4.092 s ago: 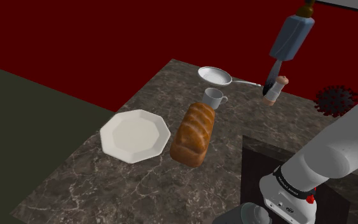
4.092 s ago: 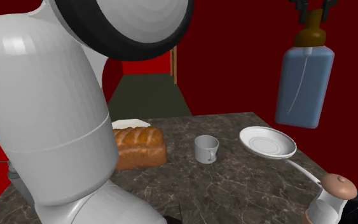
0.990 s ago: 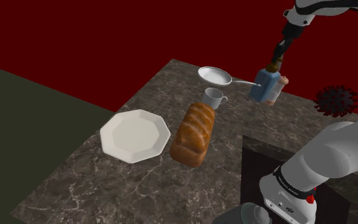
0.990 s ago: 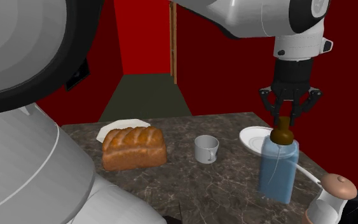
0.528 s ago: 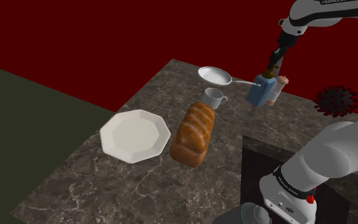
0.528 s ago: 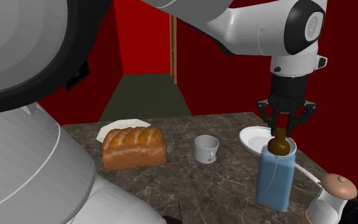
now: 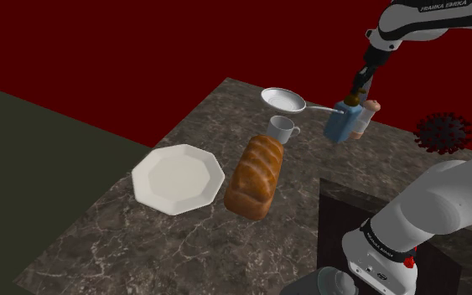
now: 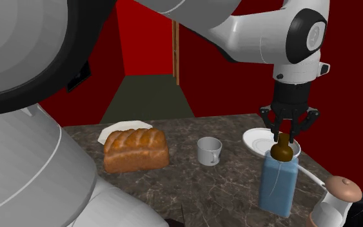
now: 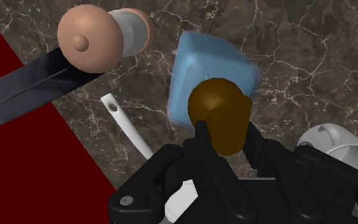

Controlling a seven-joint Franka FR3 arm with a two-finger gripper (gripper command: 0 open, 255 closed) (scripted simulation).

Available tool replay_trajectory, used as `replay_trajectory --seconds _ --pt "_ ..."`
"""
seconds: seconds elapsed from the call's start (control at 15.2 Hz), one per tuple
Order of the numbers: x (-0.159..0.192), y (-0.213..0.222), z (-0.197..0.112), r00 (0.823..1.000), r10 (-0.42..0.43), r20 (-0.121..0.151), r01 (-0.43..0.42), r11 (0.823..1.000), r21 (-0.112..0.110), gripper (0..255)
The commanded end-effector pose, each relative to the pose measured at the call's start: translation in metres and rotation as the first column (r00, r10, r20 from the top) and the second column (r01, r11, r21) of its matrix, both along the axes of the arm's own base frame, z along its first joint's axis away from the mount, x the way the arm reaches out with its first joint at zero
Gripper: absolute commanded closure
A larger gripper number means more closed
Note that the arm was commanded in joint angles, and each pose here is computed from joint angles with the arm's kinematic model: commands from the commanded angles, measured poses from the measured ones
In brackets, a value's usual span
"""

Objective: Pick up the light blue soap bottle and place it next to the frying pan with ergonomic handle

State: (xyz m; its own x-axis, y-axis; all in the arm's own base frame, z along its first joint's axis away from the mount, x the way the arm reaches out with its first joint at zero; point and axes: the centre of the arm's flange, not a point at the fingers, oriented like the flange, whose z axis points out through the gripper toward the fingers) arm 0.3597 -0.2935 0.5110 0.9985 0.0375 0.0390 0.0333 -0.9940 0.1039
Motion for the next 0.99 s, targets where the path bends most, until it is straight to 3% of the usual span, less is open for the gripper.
replay_trajectory --seconds 0.0,0.07,0.13,0.46,0.73,0.92 --pt "0.000 0.000 -0.003 1.000 0.000 -0.006 0.000 1.000 0.003 255" --pt "0.000 0.000 -0.003 1.000 0.000 -0.006 0.000 1.000 0.003 255" --pt "0.000 0.000 -0.003 1.000 0.000 -0.006 0.000 1.000 0.003 0" --pt "0.000 0.000 -0.003 1.000 0.000 -0.006 0.000 1.000 0.003 0" --pt "-0.002 0.005 0.046 1.000 0.000 -0.006 0.000 1.000 0.003 0" --pt "-0.002 0.005 0.046 1.000 0.000 -0.006 0.000 1.000 0.003 0"
